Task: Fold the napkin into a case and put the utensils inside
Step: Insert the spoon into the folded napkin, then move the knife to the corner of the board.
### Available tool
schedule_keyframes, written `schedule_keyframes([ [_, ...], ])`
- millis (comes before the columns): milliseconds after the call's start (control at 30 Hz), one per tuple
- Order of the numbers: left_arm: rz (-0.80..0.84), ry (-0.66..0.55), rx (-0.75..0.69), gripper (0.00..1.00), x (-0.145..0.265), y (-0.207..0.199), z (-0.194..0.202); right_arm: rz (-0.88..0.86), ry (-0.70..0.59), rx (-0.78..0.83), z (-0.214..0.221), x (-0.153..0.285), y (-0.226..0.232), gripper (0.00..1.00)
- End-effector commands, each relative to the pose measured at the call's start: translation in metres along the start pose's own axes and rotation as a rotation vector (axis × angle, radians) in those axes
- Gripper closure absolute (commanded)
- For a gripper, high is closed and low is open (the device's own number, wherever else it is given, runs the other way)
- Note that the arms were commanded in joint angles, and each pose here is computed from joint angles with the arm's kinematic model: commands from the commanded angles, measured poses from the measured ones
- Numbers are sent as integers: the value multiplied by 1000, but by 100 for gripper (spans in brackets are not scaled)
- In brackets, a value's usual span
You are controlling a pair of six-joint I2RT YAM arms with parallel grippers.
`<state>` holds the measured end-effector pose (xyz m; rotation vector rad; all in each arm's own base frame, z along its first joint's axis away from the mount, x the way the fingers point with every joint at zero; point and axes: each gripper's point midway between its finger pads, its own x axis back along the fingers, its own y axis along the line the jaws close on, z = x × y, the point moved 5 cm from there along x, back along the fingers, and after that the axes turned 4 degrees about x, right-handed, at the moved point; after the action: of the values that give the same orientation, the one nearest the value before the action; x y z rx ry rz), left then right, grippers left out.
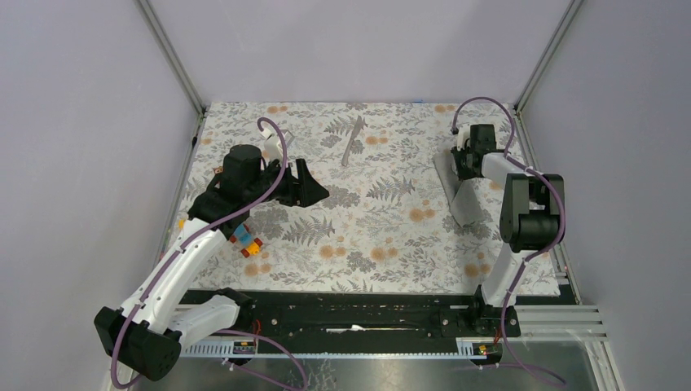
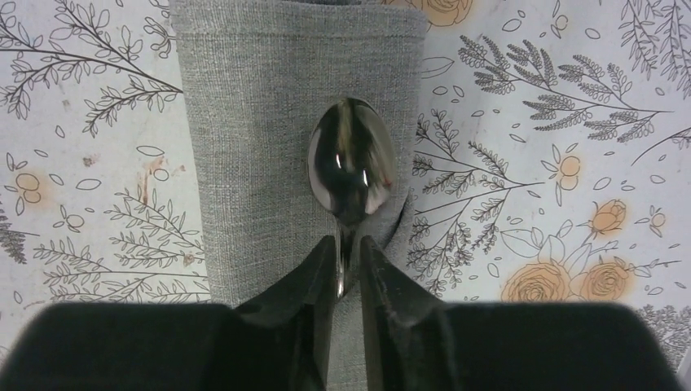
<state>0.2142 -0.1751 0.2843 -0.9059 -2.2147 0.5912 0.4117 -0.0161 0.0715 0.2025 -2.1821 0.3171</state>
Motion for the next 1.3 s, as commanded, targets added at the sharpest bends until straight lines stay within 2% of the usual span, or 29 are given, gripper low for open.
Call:
schedule_keyframes([
  [0,47,-23,-20,30,0,-7,-4,10,-46,-24,-22,17,-5,71],
  [133,55,-13,-11,30,-1,-6,-1,6,-119,-90,-38,50,-3,59],
  [233,54,-3,-1,30,-4,-3,3,-59,-187,-236,-52,75,16,51],
  [333,48,9,20,30,-8,2,9,-258,-258,-298,-76,87,83,41],
  [400,48,13,42,30,-12,4,11,-322,-291,-332,-96,89,127,37],
  [500,58,8,66,30,-12,2,11,-349,-258,-458,-124,75,161,34],
  [567,59,2,76,30,-10,1,11,-338,-190,-547,-138,59,177,32],
  [633,53,-5,77,30,-8,1,10,-316,-178,-599,-149,45,192,14],
  [733,33,-14,80,30,-5,1,10,-260,-177,-597,-164,26,210,1],
  [933,21,-10,92,30,-4,4,13,-37,-124,-406,-172,-19,251,0],
  [1033,21,-9,93,30,-3,3,14,20,-101,-350,-169,-36,270,0],
  [1200,20,-24,78,30,2,0,10,18,-125,-233,-165,-61,311,3],
  [1267,18,-24,73,30,3,0,10,21,-116,-220,-162,-69,316,9],
])
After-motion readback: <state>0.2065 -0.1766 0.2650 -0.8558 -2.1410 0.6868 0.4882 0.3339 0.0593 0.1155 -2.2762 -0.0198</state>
